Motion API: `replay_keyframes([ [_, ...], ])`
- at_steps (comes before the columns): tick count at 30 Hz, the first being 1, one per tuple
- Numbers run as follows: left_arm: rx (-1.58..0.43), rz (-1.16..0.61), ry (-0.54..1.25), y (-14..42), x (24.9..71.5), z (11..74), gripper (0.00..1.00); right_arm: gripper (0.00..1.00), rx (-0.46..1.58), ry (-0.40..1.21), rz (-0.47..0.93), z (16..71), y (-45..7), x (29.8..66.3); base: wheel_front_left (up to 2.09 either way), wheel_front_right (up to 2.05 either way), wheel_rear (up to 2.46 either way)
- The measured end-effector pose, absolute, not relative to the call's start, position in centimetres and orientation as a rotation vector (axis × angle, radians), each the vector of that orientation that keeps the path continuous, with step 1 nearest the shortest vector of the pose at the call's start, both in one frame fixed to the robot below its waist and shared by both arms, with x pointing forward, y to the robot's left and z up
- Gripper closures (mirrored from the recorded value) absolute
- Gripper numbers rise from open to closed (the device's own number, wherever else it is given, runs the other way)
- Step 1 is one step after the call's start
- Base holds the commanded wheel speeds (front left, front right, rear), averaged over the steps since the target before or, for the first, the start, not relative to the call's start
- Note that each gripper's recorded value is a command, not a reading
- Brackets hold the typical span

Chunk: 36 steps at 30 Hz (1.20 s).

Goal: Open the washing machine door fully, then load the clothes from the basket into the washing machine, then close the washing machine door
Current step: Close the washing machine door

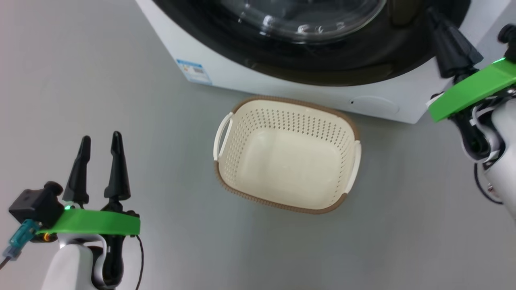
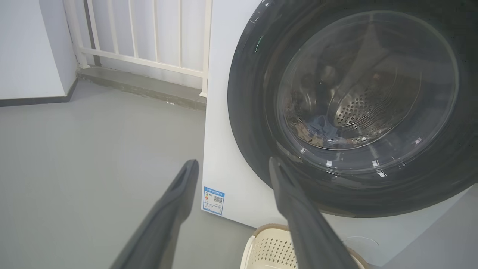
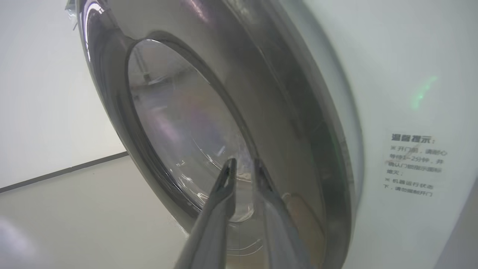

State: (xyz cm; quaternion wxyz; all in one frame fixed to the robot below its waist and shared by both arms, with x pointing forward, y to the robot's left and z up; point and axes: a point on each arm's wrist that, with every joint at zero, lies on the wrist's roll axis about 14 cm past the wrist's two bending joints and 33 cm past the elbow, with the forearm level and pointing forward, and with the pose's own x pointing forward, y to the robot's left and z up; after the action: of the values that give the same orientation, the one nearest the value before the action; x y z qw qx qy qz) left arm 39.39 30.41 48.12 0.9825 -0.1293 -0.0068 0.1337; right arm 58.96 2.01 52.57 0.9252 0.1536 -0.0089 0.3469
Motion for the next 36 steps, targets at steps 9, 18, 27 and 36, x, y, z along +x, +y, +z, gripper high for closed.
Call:
replay_keyframes([
  [9,-0.268,0.205,-0.031,28.9,39.5,48.9,0.0,0.0,0.322,-0.051,0.682,54.6,-0.3,55.6,0.0,0.0,0.0],
  [18,-0.291,0.124,-0.048,26.3,40.3,49.6,0.0,0.0,0.322,-0.069,0.598,55.5,-4.4,52.4,0.0,0.0,0.0],
  [27,-0.315,0.056,-0.06,23.8,40.7,50.1,0.0,0.0,0.309,-0.098,0.507,56.2,-8.7,49.0,0.0,0.0,0.0],
  [36,-0.324,-0.005,-0.069,21.5,41.0,50.6,0.0,0.0,0.278,-0.13,0.409,56.7,-12.8,46.1,0.0,0.0,0.0],
])
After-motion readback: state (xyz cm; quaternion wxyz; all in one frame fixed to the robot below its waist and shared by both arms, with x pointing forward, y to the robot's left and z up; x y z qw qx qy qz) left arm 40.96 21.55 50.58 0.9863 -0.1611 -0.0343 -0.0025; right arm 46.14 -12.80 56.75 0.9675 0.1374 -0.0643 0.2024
